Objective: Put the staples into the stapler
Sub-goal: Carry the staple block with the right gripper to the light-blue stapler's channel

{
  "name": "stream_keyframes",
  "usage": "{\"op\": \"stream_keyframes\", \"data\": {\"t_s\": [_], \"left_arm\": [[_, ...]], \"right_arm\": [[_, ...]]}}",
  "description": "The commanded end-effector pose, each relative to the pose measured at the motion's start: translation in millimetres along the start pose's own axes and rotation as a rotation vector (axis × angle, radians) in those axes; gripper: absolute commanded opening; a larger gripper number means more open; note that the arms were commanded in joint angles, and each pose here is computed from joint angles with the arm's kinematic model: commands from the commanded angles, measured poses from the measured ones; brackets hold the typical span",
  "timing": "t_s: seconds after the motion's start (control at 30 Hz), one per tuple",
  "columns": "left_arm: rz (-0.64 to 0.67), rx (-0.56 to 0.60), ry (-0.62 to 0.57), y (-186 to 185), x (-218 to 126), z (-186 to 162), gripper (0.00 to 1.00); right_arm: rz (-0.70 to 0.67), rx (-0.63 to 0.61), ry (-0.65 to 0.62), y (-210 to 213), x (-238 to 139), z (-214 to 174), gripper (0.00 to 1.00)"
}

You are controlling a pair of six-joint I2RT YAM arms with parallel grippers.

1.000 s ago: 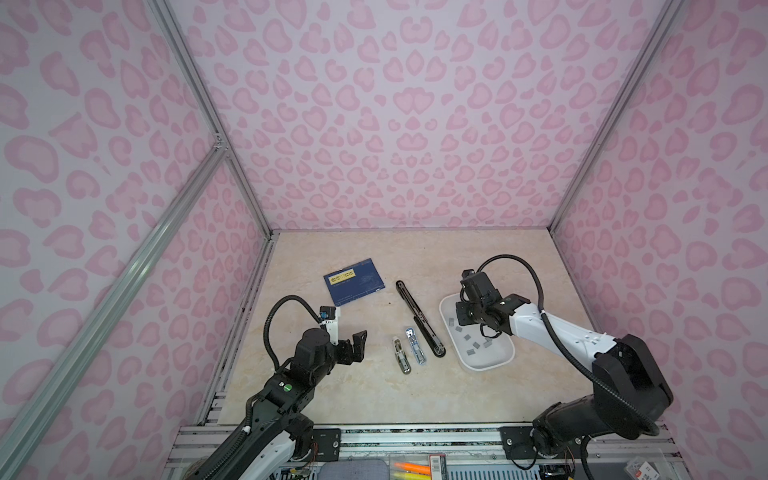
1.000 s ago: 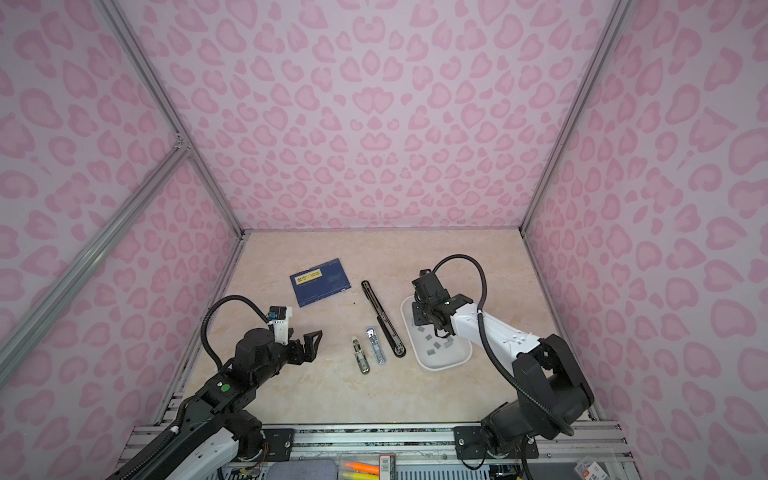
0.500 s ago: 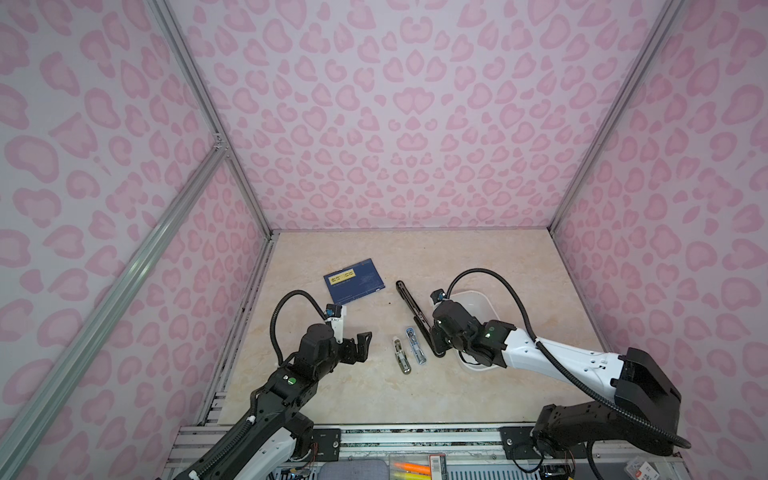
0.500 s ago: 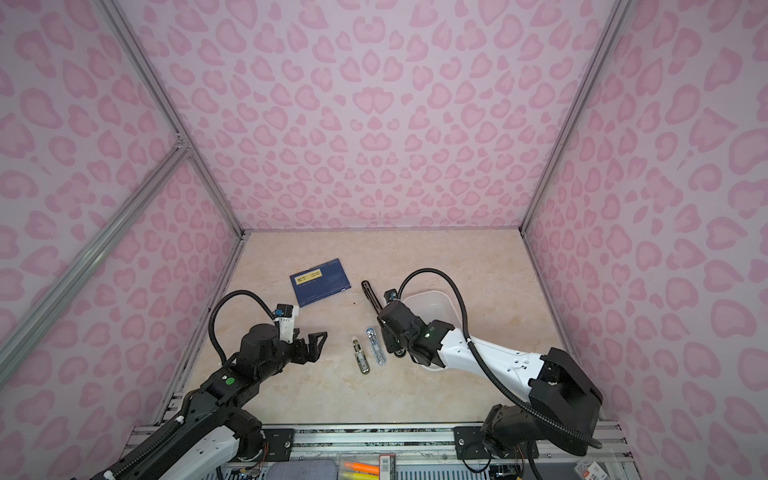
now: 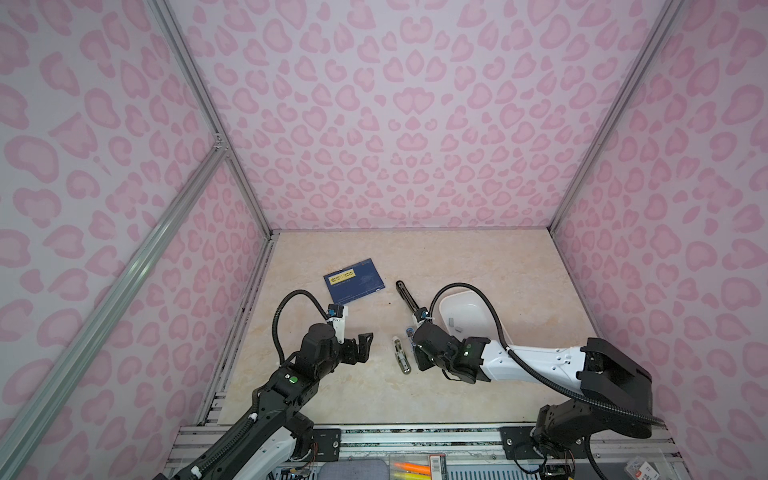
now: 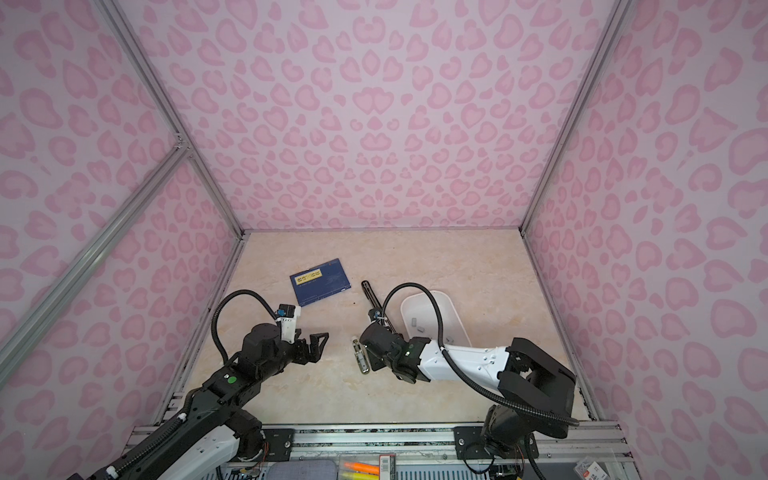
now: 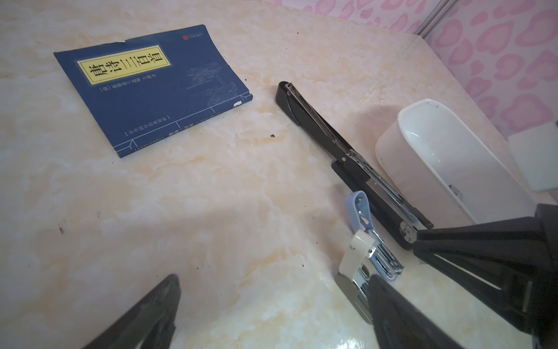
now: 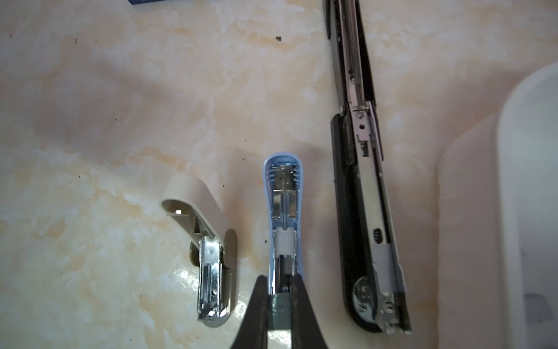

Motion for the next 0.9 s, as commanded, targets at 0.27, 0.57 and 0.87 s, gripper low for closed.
{"op": "stream_keyframes", "data": {"t_s": [0.27,0.57,0.87], "left_arm": [[-0.041,0.011,-0.061,-6.4,-6.8,8.3,0.98],[-0.055,0.012,-0.079,-6.9,-10.8,8.1,0.98],[-0.052,0.012,-0.083,-6.7,-10.9,8.8,0.98]], "right_arm": [[-0.03,0.025,0.009,3.1,8.7,-8.7,0.08],[-0.056,0.021,0.006,0.9,12.3,-10.8,0.08],[-0.061,0.011,0.019,2.3,17.8,-12.1,0.08]]}}
Point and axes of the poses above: each gripper's point midway between its finger pads, its own x axis out along the fingers, its own y axis along the line the jaws close on, z = x × y, the point moved 6 cm from there along -x, back along the fingers, and after that the axes turned 12 degrees about -x, right-handed, at the moved point
